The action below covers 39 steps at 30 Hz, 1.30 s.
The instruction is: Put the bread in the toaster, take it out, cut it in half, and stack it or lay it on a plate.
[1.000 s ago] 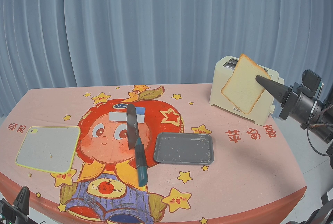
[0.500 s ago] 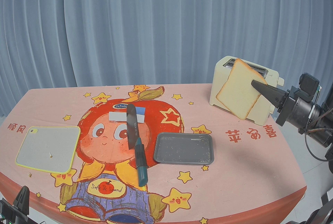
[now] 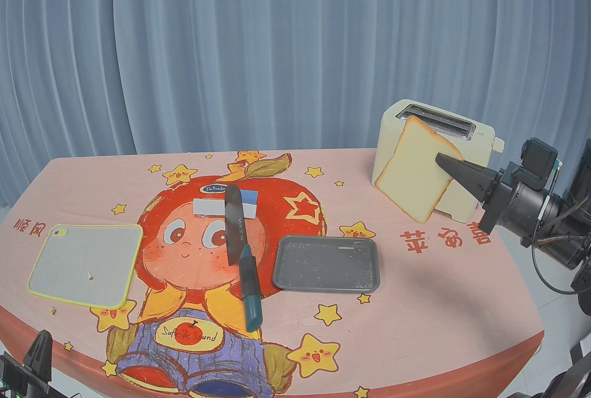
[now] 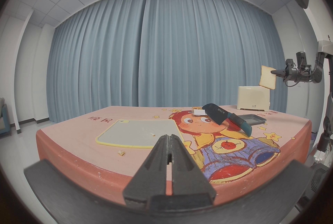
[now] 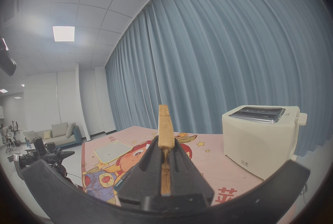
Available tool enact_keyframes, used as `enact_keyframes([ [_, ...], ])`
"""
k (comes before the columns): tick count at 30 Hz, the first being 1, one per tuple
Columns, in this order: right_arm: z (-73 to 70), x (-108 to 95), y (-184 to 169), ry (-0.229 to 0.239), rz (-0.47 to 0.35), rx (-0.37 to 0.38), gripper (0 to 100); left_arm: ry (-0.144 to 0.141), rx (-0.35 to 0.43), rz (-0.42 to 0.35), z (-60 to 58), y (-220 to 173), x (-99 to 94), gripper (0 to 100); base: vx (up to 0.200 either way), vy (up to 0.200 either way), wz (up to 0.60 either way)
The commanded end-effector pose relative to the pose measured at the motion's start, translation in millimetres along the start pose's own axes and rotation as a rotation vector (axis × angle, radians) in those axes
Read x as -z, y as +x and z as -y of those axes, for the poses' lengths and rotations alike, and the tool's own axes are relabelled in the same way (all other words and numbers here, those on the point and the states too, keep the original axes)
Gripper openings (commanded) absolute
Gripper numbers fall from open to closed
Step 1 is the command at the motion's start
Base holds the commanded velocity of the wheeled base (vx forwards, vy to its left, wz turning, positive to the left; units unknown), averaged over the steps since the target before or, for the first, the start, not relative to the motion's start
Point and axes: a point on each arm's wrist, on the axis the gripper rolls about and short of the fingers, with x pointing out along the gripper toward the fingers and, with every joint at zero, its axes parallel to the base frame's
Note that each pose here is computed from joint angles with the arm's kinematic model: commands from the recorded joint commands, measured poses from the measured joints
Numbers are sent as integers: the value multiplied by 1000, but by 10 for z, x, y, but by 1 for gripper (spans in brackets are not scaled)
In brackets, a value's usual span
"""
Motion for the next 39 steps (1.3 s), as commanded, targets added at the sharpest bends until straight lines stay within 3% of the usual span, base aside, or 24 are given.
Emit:
enact_keyframes([
  [1, -22, 30, 41, 3, -10, -4, 0, 1, -2, -17, 0, 13, 48, 0, 0, 0, 0],
  [11, -105, 78, 111, 19, -29, -35, 0, 5, -3, -15, 0, 13, 46, 0, 0, 0, 0],
  [22, -89, 125, 118, 23, -49, -35, 0, 8, -13, 6, -2, 13, 24, 0, 0, 0, 0],
  [23, -88, 129, 116, 23, -51, -34, 0, 7, -14, 26, -2, 13, 4, 0, 0, 0, 0],
  [24, -92, 134, 110, 22, -53, -37, 0, 3, -16, 155, -3, 1, -127, 0, 0, 0, 0],
  [26, -97, 131, 113, 22, -52, -39, 0, 4, -16, 182, -3, -4, -155, 0, 0, 0, 0],
  [27, -97, 110, 140, 18, -43, -41, 0, 41, -17, 294, -2, -31, -267, 0, 0, 0, 0],
  [28, -96, 114, 143, 13, -45, -42, 0, 65, -20, 291, -2, -30, -264, 0, 0, 0, 0],
  [34, -105, 92, 141, 6, -36, -45, 0, 75, 25, 216, 8, -11, -188, 0, 0, 0, 0],
  [36, -107, 78, 134, 11, -32, -47, 0, 75, 57, 225, 13, -32, -183, 0, 0, 0, 0],
  [39, -110, 71, 148, 9, -29, -48, 0, 49, 82, 218, 12, -27, -271, 0, 0, 0, 0],
])
